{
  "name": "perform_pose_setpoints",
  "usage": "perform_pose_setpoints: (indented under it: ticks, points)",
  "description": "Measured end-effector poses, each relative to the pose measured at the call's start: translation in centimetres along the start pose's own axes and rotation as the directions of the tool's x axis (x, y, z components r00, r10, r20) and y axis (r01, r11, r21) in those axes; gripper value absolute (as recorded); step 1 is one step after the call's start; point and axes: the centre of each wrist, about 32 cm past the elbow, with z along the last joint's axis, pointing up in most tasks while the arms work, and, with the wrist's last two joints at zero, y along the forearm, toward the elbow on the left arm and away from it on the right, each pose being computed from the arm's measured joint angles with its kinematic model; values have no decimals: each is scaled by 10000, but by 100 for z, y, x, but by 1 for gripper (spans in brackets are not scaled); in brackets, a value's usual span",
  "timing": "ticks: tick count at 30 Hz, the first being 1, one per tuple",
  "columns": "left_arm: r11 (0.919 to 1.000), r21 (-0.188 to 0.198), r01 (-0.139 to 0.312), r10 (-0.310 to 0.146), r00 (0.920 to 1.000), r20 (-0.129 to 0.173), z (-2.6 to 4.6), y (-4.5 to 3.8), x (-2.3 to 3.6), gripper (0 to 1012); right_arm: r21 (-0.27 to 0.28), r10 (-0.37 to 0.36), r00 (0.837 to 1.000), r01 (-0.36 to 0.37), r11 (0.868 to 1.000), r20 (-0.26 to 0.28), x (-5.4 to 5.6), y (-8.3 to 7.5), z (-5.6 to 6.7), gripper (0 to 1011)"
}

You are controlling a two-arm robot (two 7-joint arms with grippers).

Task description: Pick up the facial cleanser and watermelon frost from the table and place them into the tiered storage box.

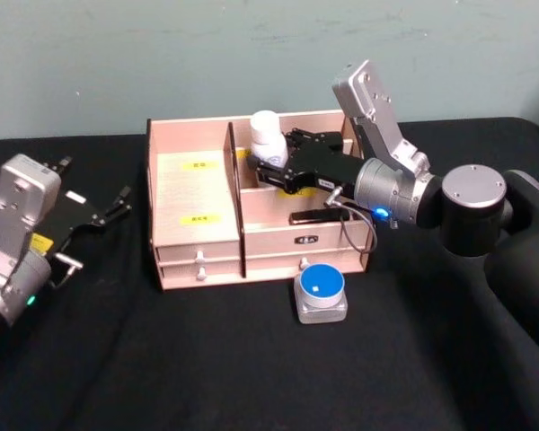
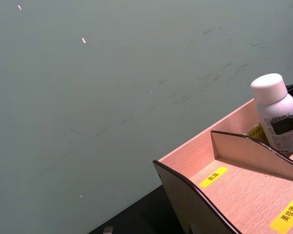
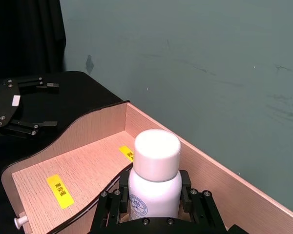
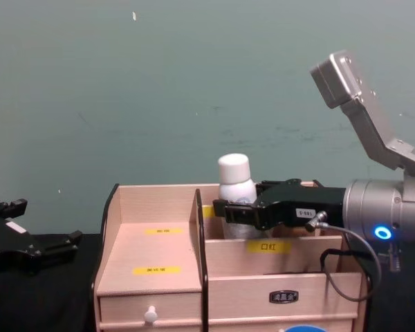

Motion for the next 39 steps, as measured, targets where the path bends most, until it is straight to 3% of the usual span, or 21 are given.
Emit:
perform_pose_setpoints:
  ticks: [4, 8, 16, 22, 31, 39]
  points:
    - [10000, -1, 0, 0, 10000, 0, 0, 0, 0, 1009, -7, -1, 10000, 1, 10000, -2, 1, -1, -1, 648]
    - [10000, -1, -1, 1, 10000, 0, 0, 0, 0, 1010, 158, -72, 10000, 71, 9998, 69, 5, 5, 27, 794]
    - [10000, -1, -1, 1, 10000, 0, 0, 0, 0, 1010, 525, -116, 9994, 99, 9986, 319, 6, -42, 114, 990]
    - [10000, 0, 0, 0, 10000, 0, 0, 0, 0, 1010, 544, -42, 9988, 15, 9985, 495, -17, -61, 238, 1002]
    - [10000, -1, 0, 0, 10000, 0, 0, 0, 0, 1010, 100, 5, 9971, -12, 9999, 755, -87, -165, 490, 1002]
    - [10000, 0, 0, 0, 10000, 0, 0, 0, 0, 1010, -370, 37, 9955, -2, 9993, 948, -173, -436, 732, 1002]
